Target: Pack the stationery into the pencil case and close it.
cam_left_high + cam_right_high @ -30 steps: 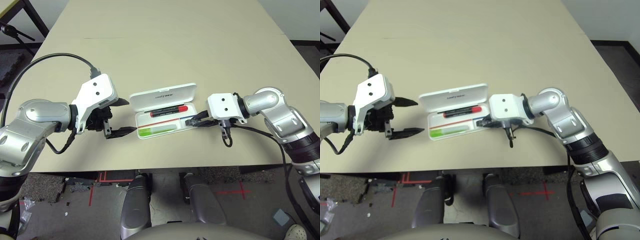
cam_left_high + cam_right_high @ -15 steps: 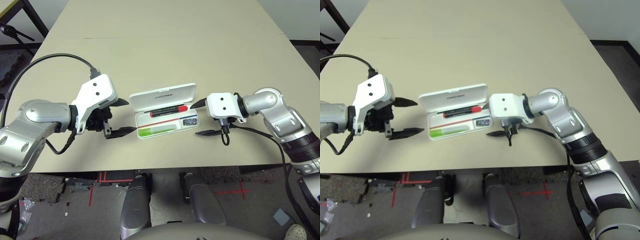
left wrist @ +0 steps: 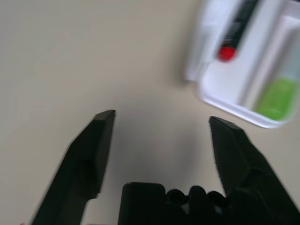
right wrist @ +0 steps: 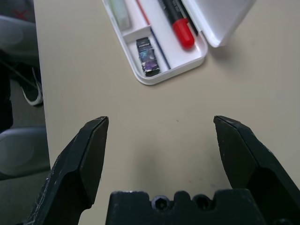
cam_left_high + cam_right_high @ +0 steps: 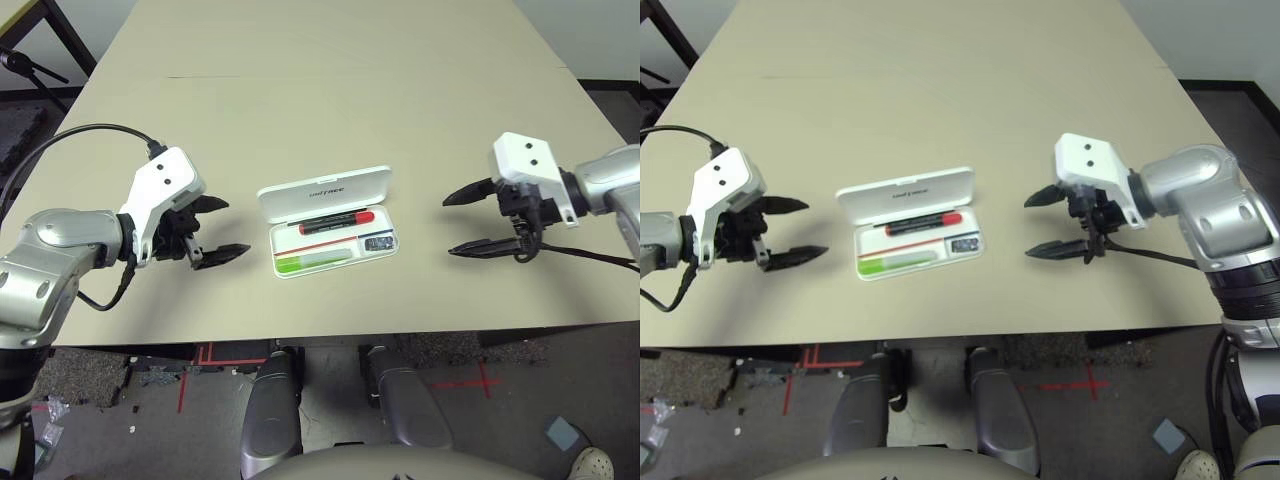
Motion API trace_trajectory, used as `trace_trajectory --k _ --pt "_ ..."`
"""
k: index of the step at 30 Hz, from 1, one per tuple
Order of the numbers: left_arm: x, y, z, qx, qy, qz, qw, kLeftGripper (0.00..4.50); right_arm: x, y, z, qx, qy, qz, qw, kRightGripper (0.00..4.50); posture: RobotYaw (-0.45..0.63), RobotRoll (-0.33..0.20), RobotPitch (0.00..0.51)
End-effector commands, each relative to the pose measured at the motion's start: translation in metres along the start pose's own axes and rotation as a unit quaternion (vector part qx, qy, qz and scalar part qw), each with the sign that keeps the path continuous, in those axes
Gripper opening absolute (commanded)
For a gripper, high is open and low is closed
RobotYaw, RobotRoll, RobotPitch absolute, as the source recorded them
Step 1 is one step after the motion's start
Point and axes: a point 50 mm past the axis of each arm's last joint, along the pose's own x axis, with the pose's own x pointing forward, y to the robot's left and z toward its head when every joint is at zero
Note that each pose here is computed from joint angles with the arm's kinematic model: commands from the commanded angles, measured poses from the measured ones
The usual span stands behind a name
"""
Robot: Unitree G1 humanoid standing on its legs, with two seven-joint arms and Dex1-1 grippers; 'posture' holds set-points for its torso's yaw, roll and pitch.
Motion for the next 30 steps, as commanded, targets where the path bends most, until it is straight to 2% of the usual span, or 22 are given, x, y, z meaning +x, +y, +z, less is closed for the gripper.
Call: trace_trajectory --k 1,7,8,13,15,21,30 --pt "0.006 0.009 -0.01 -0.023 0.01 0.029 0.999 2.72 -0.001 0.005 0.003 0.001 -0.008 0.007 1.0 4.5 -0.02 0.0 0.211" --pt "0.021 0.023 -0.016 -0.029 0.011 0.081 0.996 0.28 0.002 0.008 0.003 0.006 -0.013 0.006 1.0 4.5 -0.03 0.0 0.207" --pt "0.024 0.025 -0.016 -0.03 0.005 0.091 0.995 0.03 0.002 0.008 0.002 0.006 -0.012 0.005 1.0 4.5 -0.03 0.0 0.206" --pt "0.042 0.034 -0.003 -0.025 -0.045 0.115 0.992 0.03 0.004 0.008 0.0 0.009 -0.004 0.002 1.0 4.5 -0.04 0.0 0.203" --pt "0.05 0.031 0.003 -0.018 -0.062 0.104 0.992 0.03 0.007 0.01 0.0 0.01 -0.004 0.003 1.0 4.5 -0.04 0.0 0.203" --pt "0.064 0.015 0.021 -0.003 -0.102 0.042 0.994 0.03 0.009 0.011 -0.003 0.01 0.002 0.001 1.0 4.5 -0.05 0.0 0.197" --pt "0.065 -0.016 0.032 0.021 -0.13 -0.074 0.989 0.03 0.009 0.009 -0.002 0.004 0.004 -0.012 1.0 4.5 -0.05 0.0 0.19"
